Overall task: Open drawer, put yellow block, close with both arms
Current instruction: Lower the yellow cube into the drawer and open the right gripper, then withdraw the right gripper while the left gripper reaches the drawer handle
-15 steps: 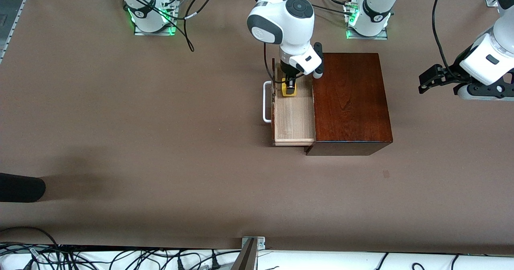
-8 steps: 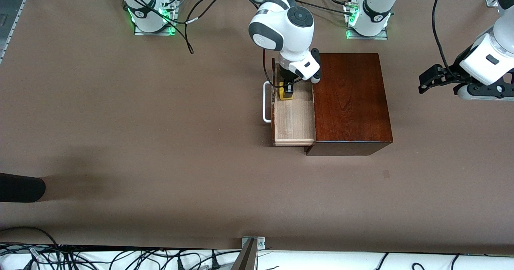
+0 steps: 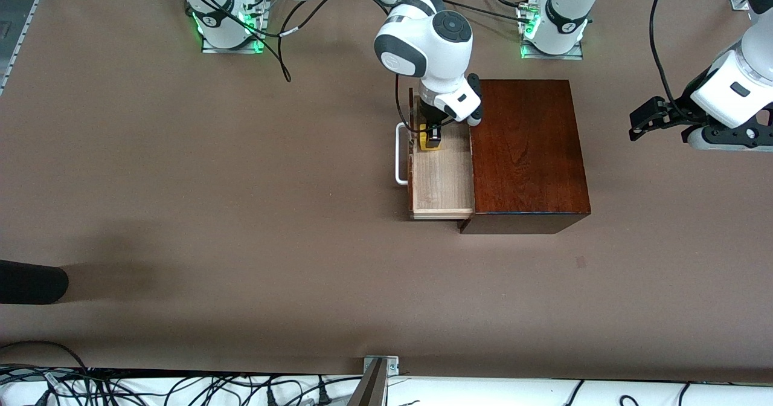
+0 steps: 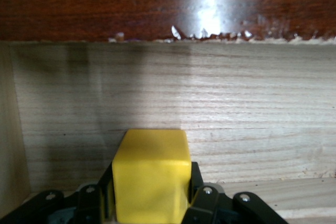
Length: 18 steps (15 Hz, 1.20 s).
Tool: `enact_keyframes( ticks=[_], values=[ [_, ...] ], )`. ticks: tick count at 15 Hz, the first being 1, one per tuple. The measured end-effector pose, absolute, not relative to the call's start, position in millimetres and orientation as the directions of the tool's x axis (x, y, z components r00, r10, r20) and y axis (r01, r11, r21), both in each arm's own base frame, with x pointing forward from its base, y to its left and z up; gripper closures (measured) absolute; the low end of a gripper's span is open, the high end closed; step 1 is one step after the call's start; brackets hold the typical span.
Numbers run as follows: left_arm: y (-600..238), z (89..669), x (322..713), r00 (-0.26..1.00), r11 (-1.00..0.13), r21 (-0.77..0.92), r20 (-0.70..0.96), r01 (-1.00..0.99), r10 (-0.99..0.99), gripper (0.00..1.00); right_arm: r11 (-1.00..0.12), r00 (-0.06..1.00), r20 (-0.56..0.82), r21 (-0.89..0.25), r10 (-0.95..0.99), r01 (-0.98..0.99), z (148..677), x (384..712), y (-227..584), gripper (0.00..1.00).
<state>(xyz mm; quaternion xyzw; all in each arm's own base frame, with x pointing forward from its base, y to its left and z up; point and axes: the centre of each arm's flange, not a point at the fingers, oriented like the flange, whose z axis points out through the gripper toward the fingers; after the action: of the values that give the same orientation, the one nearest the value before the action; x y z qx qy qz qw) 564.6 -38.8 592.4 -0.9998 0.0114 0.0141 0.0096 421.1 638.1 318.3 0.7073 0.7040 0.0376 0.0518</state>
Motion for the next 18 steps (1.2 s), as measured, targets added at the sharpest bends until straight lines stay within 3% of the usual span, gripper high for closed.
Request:
enact_keyframes(
  ticks=[2, 5, 6, 12, 18],
  values=[
    [-38.8, 592.4, 564.6, 0.999, -1.000, -0.019, -0.028, -0.023, -0.023, 0.00, -0.007, 0.010, -0.020, 0.129, 1.000, 0.992, 319.7, 423.3, 637.3, 0.32],
    [-39.0, 592.4, 564.6, 0.999, -1.000, -0.019, -0.028, -0.023, -0.023, 0.00, -0.021, 0.022, 0.000, 0.142, 1.000, 0.990, 333.9, 429.8, 637.5, 0.03],
    [-39.2, 592.4, 564.6, 0.999, -1.000, -0.019, -0.028, -0.024, -0.023, 0.00, -0.031, 0.029, 0.015, 0.150, 0.999, 0.988, 346.7, 433.4, 637.3, 0.00],
    [-41.7, 590.8, 560.5, 0.998, -0.999, -0.020, -0.060, -0.029, -0.028, 0.00, -0.159, 0.137, 0.115, 0.204, 0.984, 0.966, 469.2, 476.9, 591.4, 0.00],
    [-120.6, 583.9, 523.5, 0.944, -0.975, -0.013, -0.254, -0.221, -0.210, 0.00, -0.388, 0.346, 0.202, 0.237, 0.916, 0.891, 566.9, 568.3, 459.9, 0.00]
  ],
)
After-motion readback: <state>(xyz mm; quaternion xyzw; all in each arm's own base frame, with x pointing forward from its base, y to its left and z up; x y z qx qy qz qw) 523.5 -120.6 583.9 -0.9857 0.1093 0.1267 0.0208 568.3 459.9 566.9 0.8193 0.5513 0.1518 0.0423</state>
